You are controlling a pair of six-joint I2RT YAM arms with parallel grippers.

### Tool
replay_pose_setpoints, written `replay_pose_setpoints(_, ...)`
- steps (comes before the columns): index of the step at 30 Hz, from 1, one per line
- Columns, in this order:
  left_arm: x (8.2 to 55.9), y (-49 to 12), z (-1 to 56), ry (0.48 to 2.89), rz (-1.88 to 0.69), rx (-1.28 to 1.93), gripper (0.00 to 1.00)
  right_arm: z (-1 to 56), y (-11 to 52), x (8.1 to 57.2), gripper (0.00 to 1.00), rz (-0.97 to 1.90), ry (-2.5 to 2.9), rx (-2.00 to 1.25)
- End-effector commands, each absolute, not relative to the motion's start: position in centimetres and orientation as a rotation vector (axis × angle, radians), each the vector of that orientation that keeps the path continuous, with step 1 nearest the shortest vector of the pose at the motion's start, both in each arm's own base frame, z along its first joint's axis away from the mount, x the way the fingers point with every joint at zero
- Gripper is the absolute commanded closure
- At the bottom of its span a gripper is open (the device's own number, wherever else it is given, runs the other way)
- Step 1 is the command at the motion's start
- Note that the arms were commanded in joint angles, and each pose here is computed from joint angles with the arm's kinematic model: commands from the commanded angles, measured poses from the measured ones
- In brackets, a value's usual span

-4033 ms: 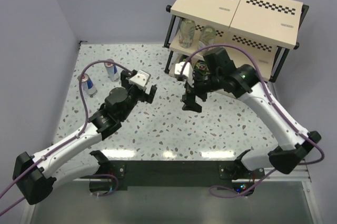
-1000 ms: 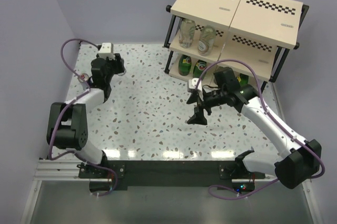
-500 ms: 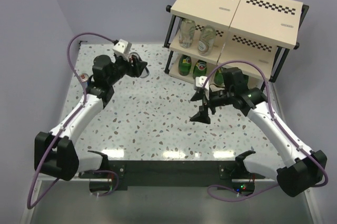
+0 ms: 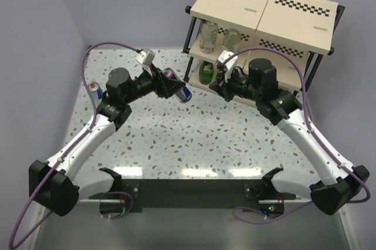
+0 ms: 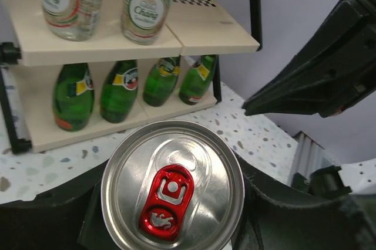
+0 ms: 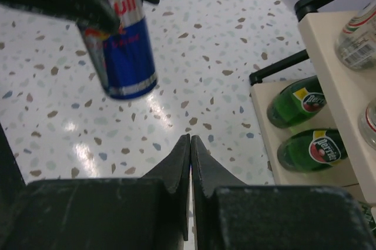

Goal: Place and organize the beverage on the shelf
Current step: Pick up the drink from the center of the board.

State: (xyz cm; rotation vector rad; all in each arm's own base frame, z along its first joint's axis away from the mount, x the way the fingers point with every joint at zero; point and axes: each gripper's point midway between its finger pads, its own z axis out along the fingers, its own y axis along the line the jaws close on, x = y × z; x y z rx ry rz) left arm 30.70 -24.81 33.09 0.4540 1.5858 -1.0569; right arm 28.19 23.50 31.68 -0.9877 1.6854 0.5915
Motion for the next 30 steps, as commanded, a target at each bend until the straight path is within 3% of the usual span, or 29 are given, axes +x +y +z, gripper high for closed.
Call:
replay_pose_setpoints(1,28.7,-26.8,40.4,1.384,-1.203,0.456,1.0,35.3,22.8,31.2,1.0,0.471,1.658,-0.719)
replay_pose_setpoints(6,28.1,-29.2,41.7,1.356,-1.286,0.464,1.0,35.0,24.3,31.6,1.0,0.422,1.658,-0.679)
replay_pose_setpoints(12,28.3,-31.0,43.1,1.304,-1.339,0.434,1.0,33.6,29.3,25.7,1.0,0.617,1.632,-0.885)
replay_pose_setpoints(30,29.3,-32.4,46.6,1.169,-1.323,0.351,1.0,33.9,31.4,22.1,1.0,0.88,1.631,-0.938)
